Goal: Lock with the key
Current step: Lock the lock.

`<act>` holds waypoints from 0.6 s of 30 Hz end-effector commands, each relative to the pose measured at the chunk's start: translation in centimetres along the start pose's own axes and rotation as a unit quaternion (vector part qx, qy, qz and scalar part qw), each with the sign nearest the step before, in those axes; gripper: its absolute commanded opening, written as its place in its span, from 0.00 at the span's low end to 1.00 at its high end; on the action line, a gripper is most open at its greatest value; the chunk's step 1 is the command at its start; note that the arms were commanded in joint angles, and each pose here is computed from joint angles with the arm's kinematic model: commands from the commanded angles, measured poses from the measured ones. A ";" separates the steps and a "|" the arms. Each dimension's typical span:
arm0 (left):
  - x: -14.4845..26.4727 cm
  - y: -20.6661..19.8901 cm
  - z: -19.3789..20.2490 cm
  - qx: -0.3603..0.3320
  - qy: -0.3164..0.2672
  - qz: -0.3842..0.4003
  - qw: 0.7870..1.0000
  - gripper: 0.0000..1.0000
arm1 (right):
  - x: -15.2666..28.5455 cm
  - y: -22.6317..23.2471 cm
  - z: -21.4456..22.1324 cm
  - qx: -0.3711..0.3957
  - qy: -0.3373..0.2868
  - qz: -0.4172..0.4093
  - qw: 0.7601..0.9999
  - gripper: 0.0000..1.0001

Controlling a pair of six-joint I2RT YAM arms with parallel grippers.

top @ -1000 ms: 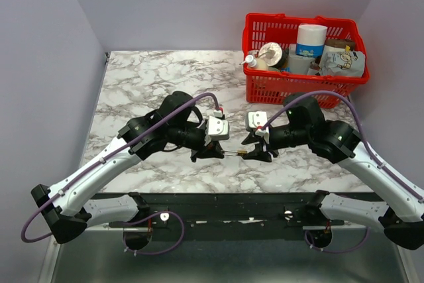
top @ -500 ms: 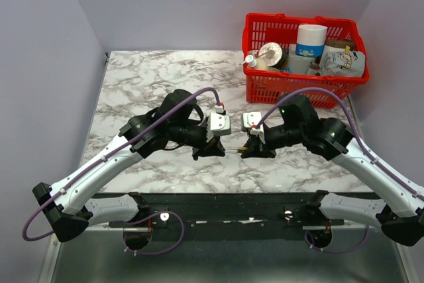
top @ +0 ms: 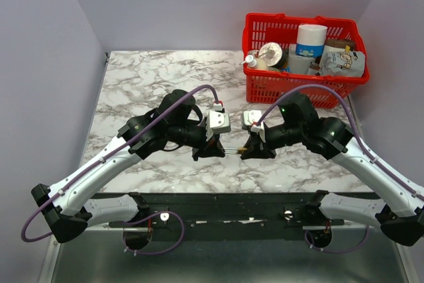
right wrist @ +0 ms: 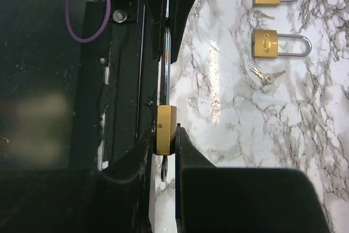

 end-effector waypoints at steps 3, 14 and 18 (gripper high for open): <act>-0.4 0.9 -2.5 -0.037 -0.060 -0.027 0.997 0.00 | -0.6 1.3 -1.2 -0.005 -0.017 -0.075 0.997 0.01; -0.6 0.9 -2.6 -0.055 -0.070 -0.043 0.995 0.00 | -0.9 1.9 -1.2 -0.023 -0.014 -0.113 0.993 0.01; -0.7 0.9 -2.7 -0.057 -0.072 -0.044 0.995 0.00 | -1.0 1.8 -1.3 -0.030 -0.012 -0.114 0.993 0.01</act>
Point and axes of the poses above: each gripper's point midway between its finger pads, its own x axis back along the fingers, its own y axis along the line the jaws close on, z = x × y, the point moved 7 cm from there along x, back along the fingers, and after that the axes turned 13 degrees about -x, right-handed, at the moved point
